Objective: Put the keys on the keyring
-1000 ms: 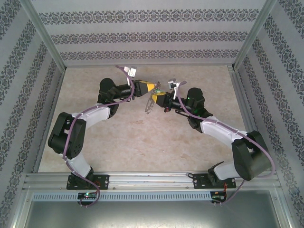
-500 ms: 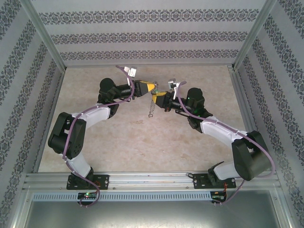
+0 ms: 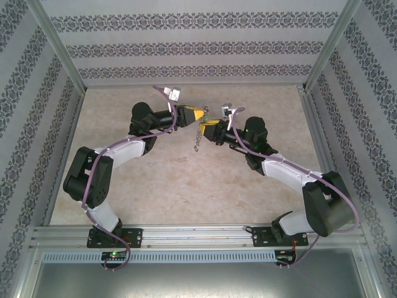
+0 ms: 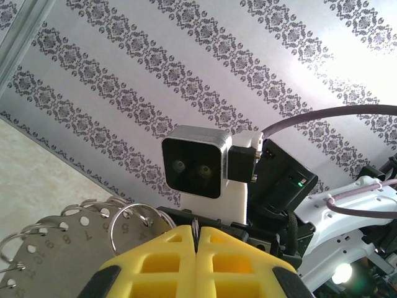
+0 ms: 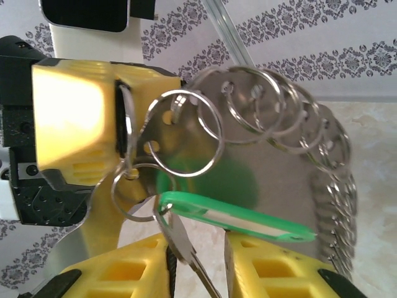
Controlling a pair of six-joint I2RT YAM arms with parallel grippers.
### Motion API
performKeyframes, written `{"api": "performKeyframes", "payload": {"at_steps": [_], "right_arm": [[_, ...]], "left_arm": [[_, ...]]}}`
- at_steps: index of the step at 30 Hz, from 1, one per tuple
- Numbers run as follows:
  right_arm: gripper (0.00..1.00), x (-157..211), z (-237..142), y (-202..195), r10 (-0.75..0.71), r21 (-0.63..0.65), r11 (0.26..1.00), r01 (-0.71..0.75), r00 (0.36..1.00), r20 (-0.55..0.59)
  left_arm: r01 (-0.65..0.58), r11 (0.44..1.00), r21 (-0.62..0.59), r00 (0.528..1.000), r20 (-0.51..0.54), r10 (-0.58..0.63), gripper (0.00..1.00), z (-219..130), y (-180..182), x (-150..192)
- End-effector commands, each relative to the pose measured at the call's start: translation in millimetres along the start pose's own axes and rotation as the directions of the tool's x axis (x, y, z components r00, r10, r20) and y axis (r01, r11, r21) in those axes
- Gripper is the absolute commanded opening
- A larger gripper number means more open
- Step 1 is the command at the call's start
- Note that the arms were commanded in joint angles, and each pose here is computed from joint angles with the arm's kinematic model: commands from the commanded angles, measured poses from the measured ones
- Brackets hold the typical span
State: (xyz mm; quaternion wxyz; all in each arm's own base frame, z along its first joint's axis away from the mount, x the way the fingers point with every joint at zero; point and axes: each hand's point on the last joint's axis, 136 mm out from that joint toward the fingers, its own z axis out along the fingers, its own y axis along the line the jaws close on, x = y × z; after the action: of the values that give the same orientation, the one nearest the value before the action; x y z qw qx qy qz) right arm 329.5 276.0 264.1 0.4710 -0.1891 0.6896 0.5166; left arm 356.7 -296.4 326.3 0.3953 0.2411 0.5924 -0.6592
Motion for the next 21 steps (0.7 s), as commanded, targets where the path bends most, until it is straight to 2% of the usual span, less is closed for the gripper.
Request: {"api": "performKeyframes", "payload": {"at_steps": [1, 9, 21], "right_arm": [[0.28, -13.0, -3.1, 10.2, -0.040, -0.010, 0.999, 0.041, 0.997, 0.063], [0.26, -12.6, -4.8, 6.4, -0.038, 0.011, 0.999, 0.038, 0.997, 0.074], [0.10, -7.3, -3.6, 8.6, -0.030, 0.003, 1.000, 0.030, 0.998, 0.060]], "left_arm": [[-0.128, 0.990, 0.062, 0.991, 0.042, 0.125, 0.00, 6.5, -35.0, -24.0], [-0.139, 0.989, 0.058, 0.990, 0.037, 0.137, 0.00, 6.7, -37.3, -24.5], [-0.161, 0.986, 0.043, 0.986, 0.038, 0.159, 0.00, 4.6, -38.4, -23.0]]}}
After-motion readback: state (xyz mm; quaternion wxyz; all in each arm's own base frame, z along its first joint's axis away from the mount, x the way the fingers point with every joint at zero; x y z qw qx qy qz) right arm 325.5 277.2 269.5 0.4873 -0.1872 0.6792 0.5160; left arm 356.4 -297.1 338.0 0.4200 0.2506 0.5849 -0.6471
